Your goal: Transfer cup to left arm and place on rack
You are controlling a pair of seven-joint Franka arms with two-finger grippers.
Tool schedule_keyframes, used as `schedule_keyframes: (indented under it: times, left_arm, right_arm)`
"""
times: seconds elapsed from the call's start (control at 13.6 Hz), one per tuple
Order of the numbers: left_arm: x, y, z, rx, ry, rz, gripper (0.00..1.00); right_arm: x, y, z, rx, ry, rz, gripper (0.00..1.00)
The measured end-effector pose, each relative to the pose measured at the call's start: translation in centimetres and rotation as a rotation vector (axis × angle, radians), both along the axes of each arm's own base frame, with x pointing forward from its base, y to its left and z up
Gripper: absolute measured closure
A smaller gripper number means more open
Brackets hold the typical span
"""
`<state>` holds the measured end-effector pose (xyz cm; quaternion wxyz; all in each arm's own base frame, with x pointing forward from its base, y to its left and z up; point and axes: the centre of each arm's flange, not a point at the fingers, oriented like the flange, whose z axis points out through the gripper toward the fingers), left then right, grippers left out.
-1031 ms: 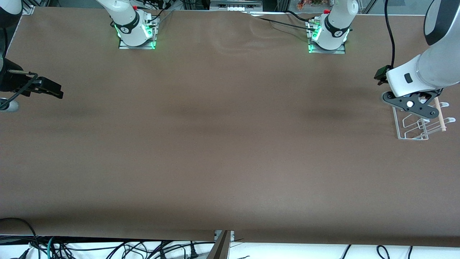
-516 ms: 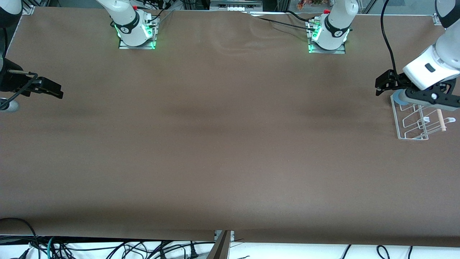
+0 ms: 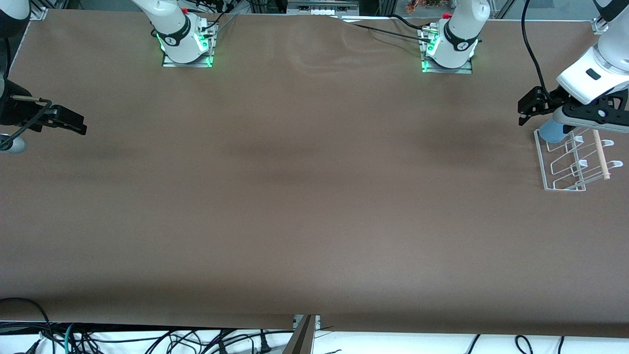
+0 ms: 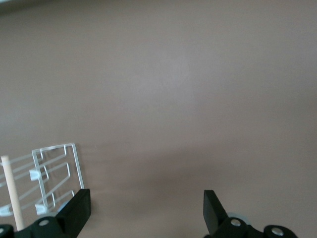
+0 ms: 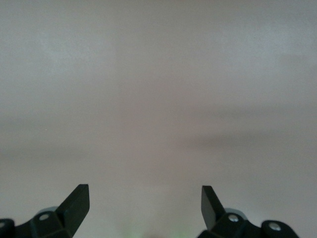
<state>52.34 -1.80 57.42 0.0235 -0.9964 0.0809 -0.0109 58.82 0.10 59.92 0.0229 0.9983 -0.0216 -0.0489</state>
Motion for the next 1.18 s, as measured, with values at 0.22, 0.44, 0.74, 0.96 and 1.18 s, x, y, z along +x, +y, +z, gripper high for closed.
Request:
schedule_keyframes:
  times: [0.22, 0.44, 0.74, 0.96, 1.18]
  left_arm:
    - [0.0, 0.4, 0.1, -0.035, 0.055, 0.182, 0.00]
    - [2.2, 0.3, 1.6, -0.033, 0.071, 0.242, 0.00]
    - [2.9, -0.4, 2.1, -0.032, 0.068, 0.292, 0.00]
    - [2.9, -0.4, 2.2, -0.032, 0.066, 0.296, 0.00]
    - [2.9, -0.6, 2.3, -0.032, 0.064, 0.293, 0.00]
  right_arm:
    - [0.0, 0.0, 0.0, 0.000, 0.000, -0.001, 0.00]
    - [0.0, -0.1, 0.0, 0.001, 0.000, -0.003, 0.00]
    - [0.0, -0.1, 0.0, 0.002, 0.000, -0.004, 0.00]
    - [0.0, -0.1, 0.0, 0.002, 0.000, -0.005, 0.00]
    - [0.0, -0.1, 0.0, 0.002, 0.000, -0.006, 0.00]
